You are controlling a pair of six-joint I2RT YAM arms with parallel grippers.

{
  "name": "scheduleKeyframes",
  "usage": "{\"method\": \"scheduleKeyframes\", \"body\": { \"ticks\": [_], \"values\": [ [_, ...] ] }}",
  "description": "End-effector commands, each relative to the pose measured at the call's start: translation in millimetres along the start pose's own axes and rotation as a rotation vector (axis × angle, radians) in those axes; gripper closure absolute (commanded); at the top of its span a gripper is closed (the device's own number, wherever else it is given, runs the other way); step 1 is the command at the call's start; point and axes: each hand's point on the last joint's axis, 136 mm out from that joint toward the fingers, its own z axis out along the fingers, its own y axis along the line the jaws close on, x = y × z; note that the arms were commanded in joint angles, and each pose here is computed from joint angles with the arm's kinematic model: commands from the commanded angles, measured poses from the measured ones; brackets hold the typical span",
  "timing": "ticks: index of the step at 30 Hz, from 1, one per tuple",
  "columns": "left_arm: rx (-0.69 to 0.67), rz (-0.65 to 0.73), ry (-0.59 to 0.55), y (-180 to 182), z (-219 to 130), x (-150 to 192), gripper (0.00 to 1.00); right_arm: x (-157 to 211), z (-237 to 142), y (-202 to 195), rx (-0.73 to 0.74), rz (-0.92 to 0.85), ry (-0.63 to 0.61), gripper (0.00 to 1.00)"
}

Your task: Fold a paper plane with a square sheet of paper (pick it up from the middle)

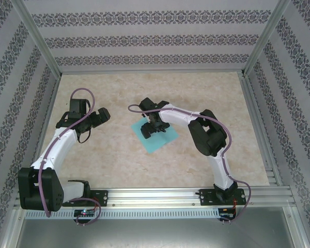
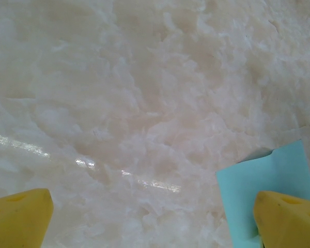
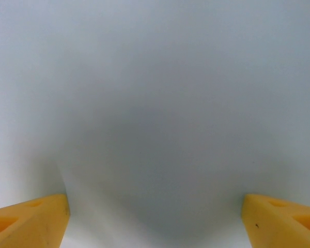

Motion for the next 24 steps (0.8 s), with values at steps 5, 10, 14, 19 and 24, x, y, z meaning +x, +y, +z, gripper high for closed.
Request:
{"method": "scheduleKeyframes", "body": {
  "ticks": [5,10,14,19,24],
  "values": [
    [0.017,0.000,-0.003,-4.6,3.8,1.1,0.00,28.9,33.6,-14.6,0.033,0.028,0.118,0.17],
    [0.029,-0.002,0.007,-6.3,5.1,4.4,0.00,15.5,15.5,-10.4,0.011,0.060,0.053,0.24],
    [0.056,-0.009,0.032,-9.6,9.4,13.8,0.00,6.2,-1.0,-2.7,-0.038,0.116,-0.029,0.40],
    [0.114,-0.019,0.090,-18.3,20.2,36.9,0.03,-2.0,-23.5,8.8,-0.111,0.189,-0.123,0.58],
    [0.222,-0.005,0.139,-42.2,28.1,62.0,0.10,-15.5,-66.2,33.6,-0.322,0.262,-0.269,0.65]
  ]
}}
